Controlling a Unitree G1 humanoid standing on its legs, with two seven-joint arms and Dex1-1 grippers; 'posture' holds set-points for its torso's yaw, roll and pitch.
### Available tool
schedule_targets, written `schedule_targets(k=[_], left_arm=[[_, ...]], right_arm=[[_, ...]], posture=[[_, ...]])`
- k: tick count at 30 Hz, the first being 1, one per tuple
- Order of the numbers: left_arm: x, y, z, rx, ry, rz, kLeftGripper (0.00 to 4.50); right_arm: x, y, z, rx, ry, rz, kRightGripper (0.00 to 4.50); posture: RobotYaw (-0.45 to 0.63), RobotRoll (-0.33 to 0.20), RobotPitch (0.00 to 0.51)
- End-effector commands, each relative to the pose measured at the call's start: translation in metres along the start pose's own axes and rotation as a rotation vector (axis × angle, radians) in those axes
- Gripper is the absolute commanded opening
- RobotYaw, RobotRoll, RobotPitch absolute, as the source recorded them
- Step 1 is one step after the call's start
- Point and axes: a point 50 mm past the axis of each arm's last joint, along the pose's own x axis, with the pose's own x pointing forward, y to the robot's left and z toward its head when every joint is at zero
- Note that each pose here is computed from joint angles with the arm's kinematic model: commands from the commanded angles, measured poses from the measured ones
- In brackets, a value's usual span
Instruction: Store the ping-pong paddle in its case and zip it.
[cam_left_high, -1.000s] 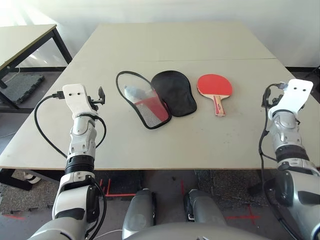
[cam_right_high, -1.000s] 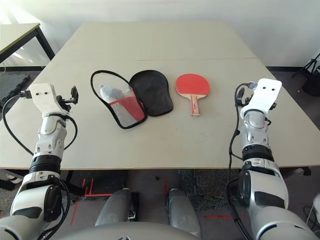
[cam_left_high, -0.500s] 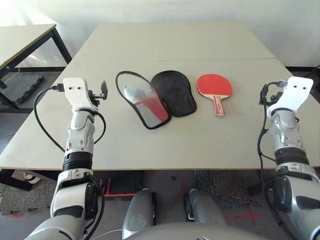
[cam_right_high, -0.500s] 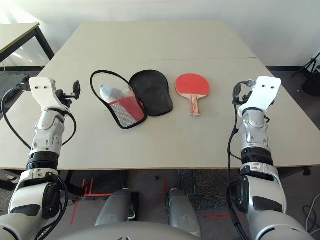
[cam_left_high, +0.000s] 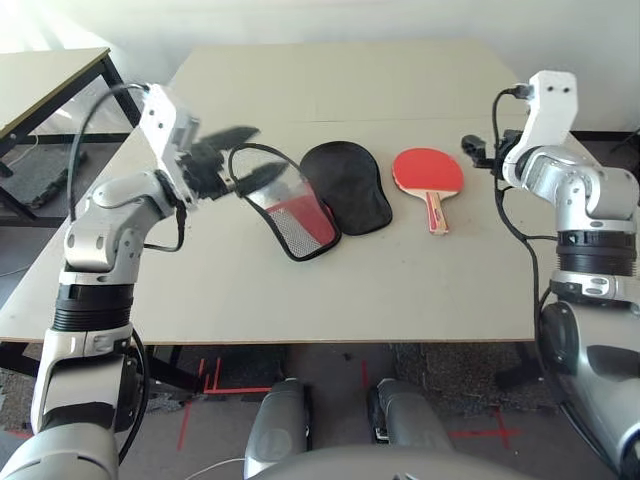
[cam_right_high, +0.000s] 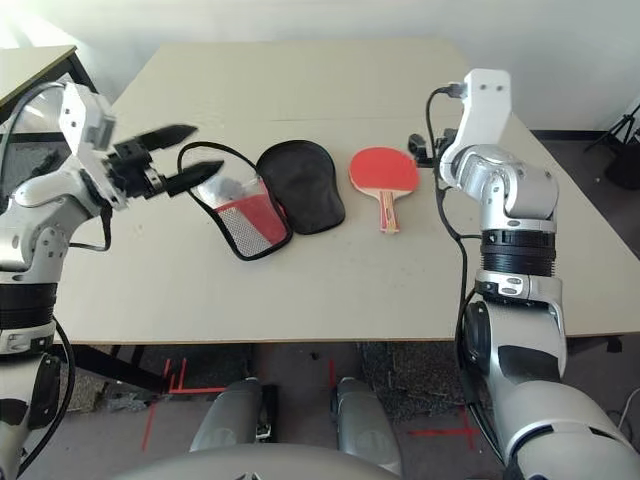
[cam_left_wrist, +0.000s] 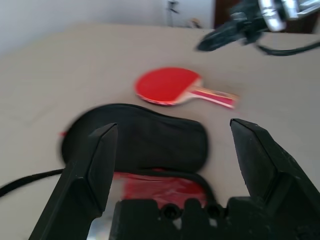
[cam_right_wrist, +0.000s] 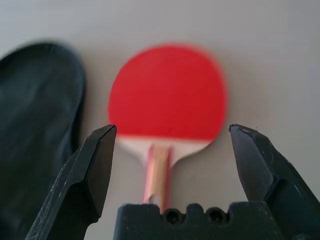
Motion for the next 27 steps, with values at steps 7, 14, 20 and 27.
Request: schedule_targets(k=[7, 14, 20, 27], left_arm=[[0.015, -0.012, 0.004, -0.006, 0.005, -0.164, 4.50], [0.018, -0.020, 0.002, -0.010, 0.021, -0.244, 4.50], [0.019, -0.022, 0.001, -0.012, 0.019, -0.249, 4.50], [0.020, -0.023, 0.001, -0.018, 0.013, -0.257, 4.50]], right_arm=[[0.011, 0.012, -0.010, -0.047, 0.125, 0.005, 4.48], [0.025, 0.005, -0.022, 0.015, 0.191, -0.018, 4.48], [0.035, 0.006, -0.032, 0.023, 0.226, -0.023, 4.48], [0.044, 0.010, -0.043, 0.016, 0.254, -0.015, 4.48]], posture=[[0.07, 0.000, 0.032], [0.08, 0.000, 0.032], [0.08, 0.000, 0.034], [0.08, 0.000, 0.042]])
